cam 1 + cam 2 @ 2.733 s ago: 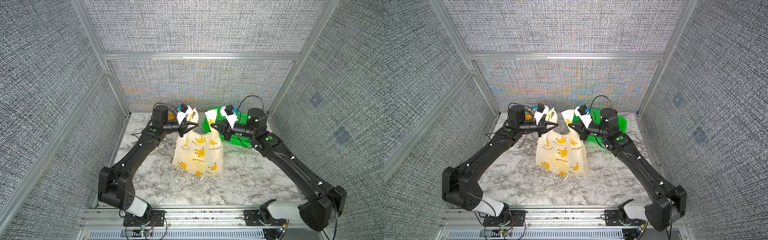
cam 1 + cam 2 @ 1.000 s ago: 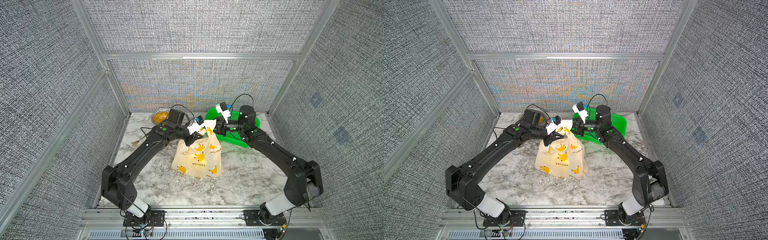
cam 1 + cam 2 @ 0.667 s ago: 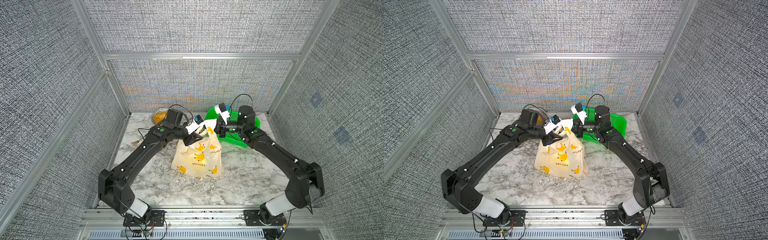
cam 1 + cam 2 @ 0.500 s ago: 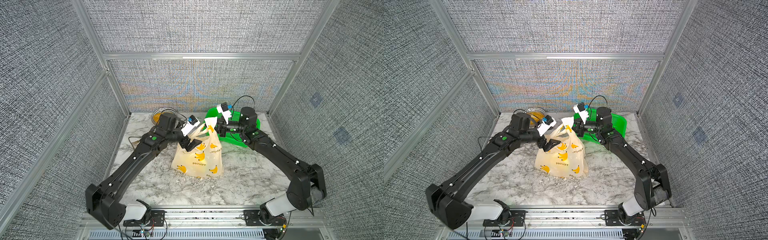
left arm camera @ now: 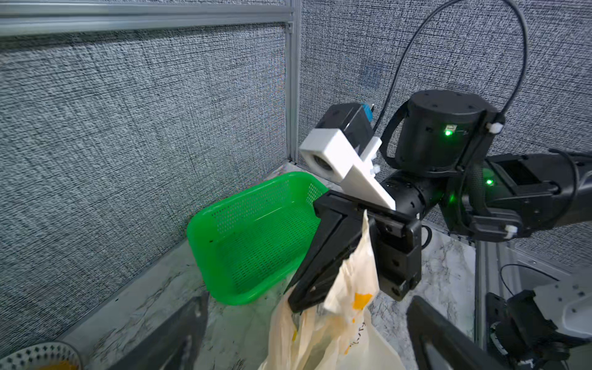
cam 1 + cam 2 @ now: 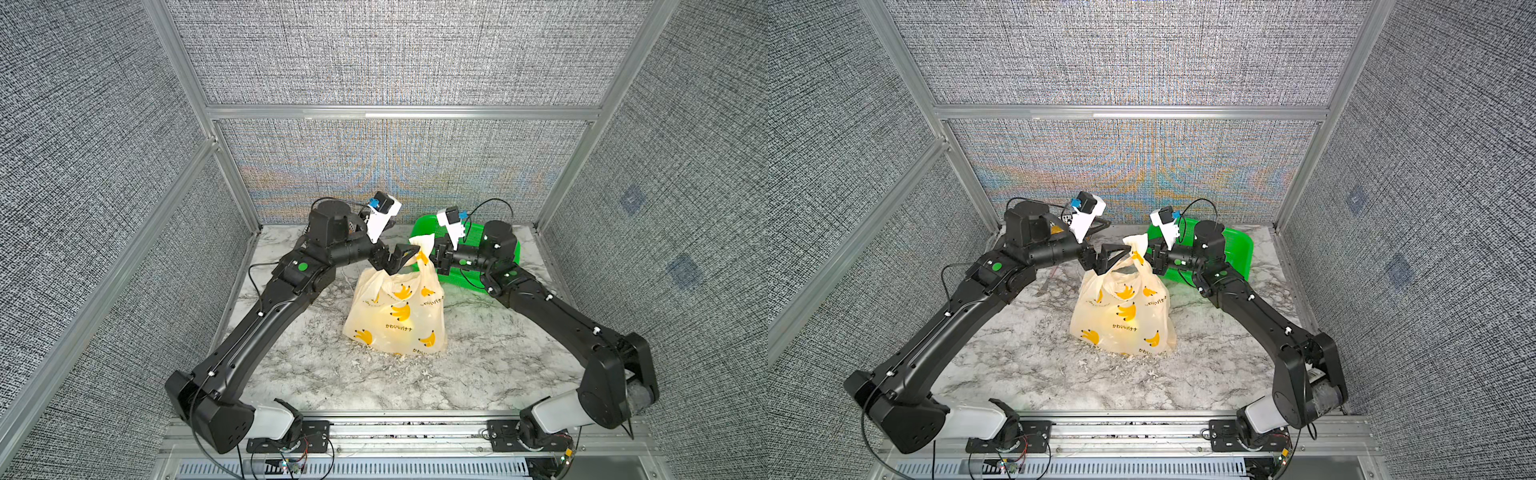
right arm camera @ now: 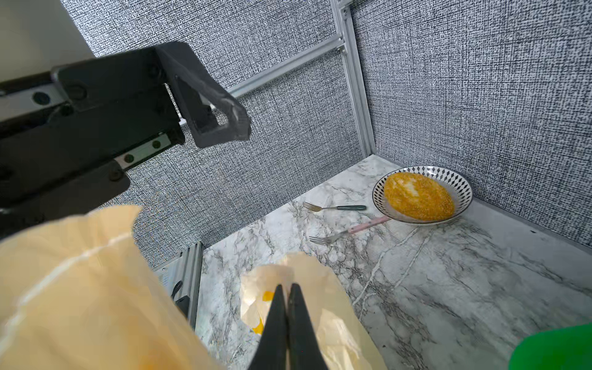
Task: Place the banana into a plastic bag & tie a knot
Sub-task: Cross the plastic bag at the center of the board.
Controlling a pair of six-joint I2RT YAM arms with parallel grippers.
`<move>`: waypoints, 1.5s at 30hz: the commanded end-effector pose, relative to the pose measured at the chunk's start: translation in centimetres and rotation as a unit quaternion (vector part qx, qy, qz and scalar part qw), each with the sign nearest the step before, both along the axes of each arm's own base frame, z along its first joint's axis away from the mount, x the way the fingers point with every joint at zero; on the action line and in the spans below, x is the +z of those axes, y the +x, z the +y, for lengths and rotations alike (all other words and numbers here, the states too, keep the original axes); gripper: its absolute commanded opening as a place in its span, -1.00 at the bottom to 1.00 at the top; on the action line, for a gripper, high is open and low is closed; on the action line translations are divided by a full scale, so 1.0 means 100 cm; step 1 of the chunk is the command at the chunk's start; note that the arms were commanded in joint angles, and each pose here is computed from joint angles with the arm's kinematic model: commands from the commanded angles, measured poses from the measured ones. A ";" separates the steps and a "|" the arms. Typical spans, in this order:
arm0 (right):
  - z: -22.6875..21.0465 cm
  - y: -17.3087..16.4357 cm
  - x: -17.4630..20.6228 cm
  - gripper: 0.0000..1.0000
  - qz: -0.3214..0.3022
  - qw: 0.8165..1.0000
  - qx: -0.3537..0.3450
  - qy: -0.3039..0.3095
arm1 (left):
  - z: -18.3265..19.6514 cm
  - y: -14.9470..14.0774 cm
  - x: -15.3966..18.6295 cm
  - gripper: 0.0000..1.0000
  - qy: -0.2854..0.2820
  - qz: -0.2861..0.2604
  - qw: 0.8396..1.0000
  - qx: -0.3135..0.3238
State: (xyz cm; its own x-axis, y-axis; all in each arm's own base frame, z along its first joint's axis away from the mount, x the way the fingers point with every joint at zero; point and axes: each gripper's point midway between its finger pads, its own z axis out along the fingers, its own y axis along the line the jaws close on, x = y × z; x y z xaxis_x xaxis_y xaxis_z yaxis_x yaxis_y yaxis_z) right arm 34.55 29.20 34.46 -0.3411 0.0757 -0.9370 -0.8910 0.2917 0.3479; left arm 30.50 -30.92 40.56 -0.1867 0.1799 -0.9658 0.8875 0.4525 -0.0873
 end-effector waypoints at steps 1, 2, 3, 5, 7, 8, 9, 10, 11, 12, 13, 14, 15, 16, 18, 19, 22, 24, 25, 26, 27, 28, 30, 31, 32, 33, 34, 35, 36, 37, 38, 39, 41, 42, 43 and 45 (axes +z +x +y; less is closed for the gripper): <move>-0.002 -0.001 0.007 -1.00 -0.012 1.000 -0.008 0.009 | -0.018 -0.014 0.010 0.98 -0.041 0.029 0.997 -0.066; -0.003 -0.001 0.007 -1.00 -0.012 1.000 -0.010 0.008 | -0.022 -0.014 0.011 0.90 -0.050 0.036 0.995 -0.074; -0.003 -0.002 0.006 -1.00 -0.013 1.000 -0.010 0.007 | -0.026 -0.014 0.012 0.74 -0.057 0.044 0.994 -0.084; -0.004 -0.003 0.004 -1.00 -0.013 1.000 -0.014 0.004 | -0.032 -0.011 0.012 0.21 -0.062 0.058 0.992 -0.090; -0.006 -0.004 0.003 -1.00 -0.014 1.000 -0.015 0.002 | -0.034 -0.002 0.007 -0.38 -0.058 0.068 0.993 -0.072; -0.007 -0.005 0.003 -1.00 -0.014 1.000 -0.017 0.001 | -0.033 0.004 0.004 -0.65 -0.054 0.069 0.995 -0.057; -0.008 -0.006 0.003 -1.00 -0.015 1.000 -0.019 0.001 | -0.030 0.009 0.000 -0.89 -0.047 0.069 0.996 -0.040; -0.009 -0.008 0.002 -1.00 -0.016 1.000 -0.019 0.000 | -0.028 0.013 -0.003 -1.00 -0.040 0.069 0.997 -0.024; -0.011 -0.008 0.002 -1.00 -0.016 1.000 -0.022 0.000 | -0.023 0.018 -0.007 -1.00 -0.032 0.067 0.997 -0.003; -0.012 -0.009 0.001 -1.00 -0.016 1.000 -0.023 0.000 | -0.018 0.021 -0.012 -1.00 -0.022 0.065 0.998 0.014; -0.014 -0.009 0.000 -1.00 -0.015 1.000 -0.024 0.000 | -0.014 0.024 -0.016 -1.00 -0.016 0.065 0.997 0.030; -0.015 -0.010 0.000 -1.00 -0.015 1.000 -0.025 0.000 | -0.009 0.026 -0.019 -1.00 -0.010 0.063 0.997 0.047; -0.016 -0.012 -0.001 -1.00 -0.015 1.000 -0.022 0.000 | -0.006 0.027 -0.021 -1.00 -0.009 0.060 0.997 0.057; -0.016 -0.013 -0.001 -1.00 -0.016 1.000 -0.019 0.001 | -0.004 0.027 -0.022 -1.00 -0.011 0.057 0.996 0.061; -0.015 -0.018 -0.003 -1.00 -0.015 1.000 -0.005 0.002 | -0.002 0.026 -0.022 -1.00 -0.015 0.053 0.996 0.065; -0.014 -0.019 -0.003 -1.00 -0.015 1.000 -0.001 0.003 | -0.001 0.028 -0.022 -1.00 -0.014 0.051 0.996 0.070; -0.014 -0.025 -0.004 -1.00 -0.017 1.000 0.012 0.003 | 0.005 0.034 -0.024 -1.00 -0.005 0.048 0.994 0.095; -0.014 -0.033 -0.004 -1.00 -0.021 0.999 0.025 0.007 | 0.008 0.037 -0.028 -1.00 0.004 0.050 0.993 0.108; -0.014 -0.036 -0.004 -1.00 -0.022 0.999 0.031 0.009 | 0.009 0.038 -0.029 -1.00 0.007 0.050 0.993 0.110; -0.013 -0.041 -0.005 -0.97 -0.024 0.999 0.042 0.012 | 0.009 0.039 -0.030 -1.00 0.009 0.050 0.992 0.112; -0.013 -0.045 -0.005 -0.92 -0.025 0.998 0.049 0.014 | 0.010 0.039 -0.030 -1.00 0.010 0.050 0.992 0.113; -0.013 -0.047 -0.006 -0.89 -0.025 0.998 0.052 0.015 | 0.009 0.039 -0.031 -1.00 0.010 0.051 0.992 0.113; -0.014 -0.050 -0.007 -0.84 -0.025 0.998 0.054 0.015 | 0.009 0.039 -0.031 -1.00 0.011 0.049 0.992 0.112; -0.014 -0.050 -0.008 -0.81 -0.026 0.998 0.053 0.015 | 0.009 0.039 -0.031 -1.00 0.012 0.048 0.993 0.111; -0.015 -0.050 -0.009 -0.79 -0.026 0.998 0.052 0.013 | 0.009 0.037 -0.031 -1.00 0.010 0.047 0.993 0.107; -0.016 -0.048 -0.011 -0.78 -0.023 0.999 0.046 0.010 | 0.008 0.035 -0.031 -1.00 0.010 0.047 0.994 0.101; -0.016 -0.046 -0.011 -0.77 -0.022 0.999 0.043 0.008 | 0.008 0.034 -0.031 -1.00 0.009 0.047 0.994 0.098; -0.017 -0.044 -0.012 -0.77 -0.019 0.999 0.039 0.007 | 0.008 0.032 -0.031 -1.00 0.007 0.046 0.994 0.094; -0.017 -0.043 -0.012 -0.75 -0.017 0.999 0.039 0.008 | 0.008 0.029 -0.030 -1.00 0.006 0.046 0.995 0.091; -0.018 -0.042 -0.012 -0.73 -0.016 0.999 0.040 0.009 | 0.008 0.029 -0.031 -1.00 0.005 0.045 0.995 0.090; -0.018 -0.042 -0.011 -0.68 -0.015 0.999 0.043 0.011 | 0.008 0.027 -0.032 -1.00 0.005 0.046 0.995 0.088; -0.018 -0.042 -0.010 -0.63 -0.013 0.999 0.047 0.013 | 0.008 0.027 -0.033 -1.00 0.005 0.046 0.995 0.087; -0.017 -0.045 -0.009 -0.55 -0.010 0.998 0.061 0.019 | 0.007 0.027 -0.034 -1.00 0.006 0.048 0.995 0.086; -0.016 -0.048 -0.008 -0.48 -0.010 0.997 0.070 0.022 | 0.007 0.027 -0.034 -1.00 0.006 0.048 0.995 0.086; -0.016 -0.048 -0.008 -0.43 -0.008 0.997 0.073 0.023 | 0.007 0.028 -0.035 -1.00 0.006 0.048 0.995 0.086; -0.016 -0.048 -0.010 -0.36 -0.006 0.997 0.073 0.022 | 0.007 0.028 -0.035 -1.00 0.008 0.047 0.995 0.087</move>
State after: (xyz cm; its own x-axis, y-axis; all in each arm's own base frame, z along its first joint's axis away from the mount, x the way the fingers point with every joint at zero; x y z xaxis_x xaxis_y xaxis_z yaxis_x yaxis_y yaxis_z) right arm 30.31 27.44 32.60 -0.3609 0.0599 -0.9307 -0.9123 0.1843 0.3656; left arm 33.32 -30.09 36.76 -0.3295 0.1487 -0.9324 0.7732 0.6092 -0.1761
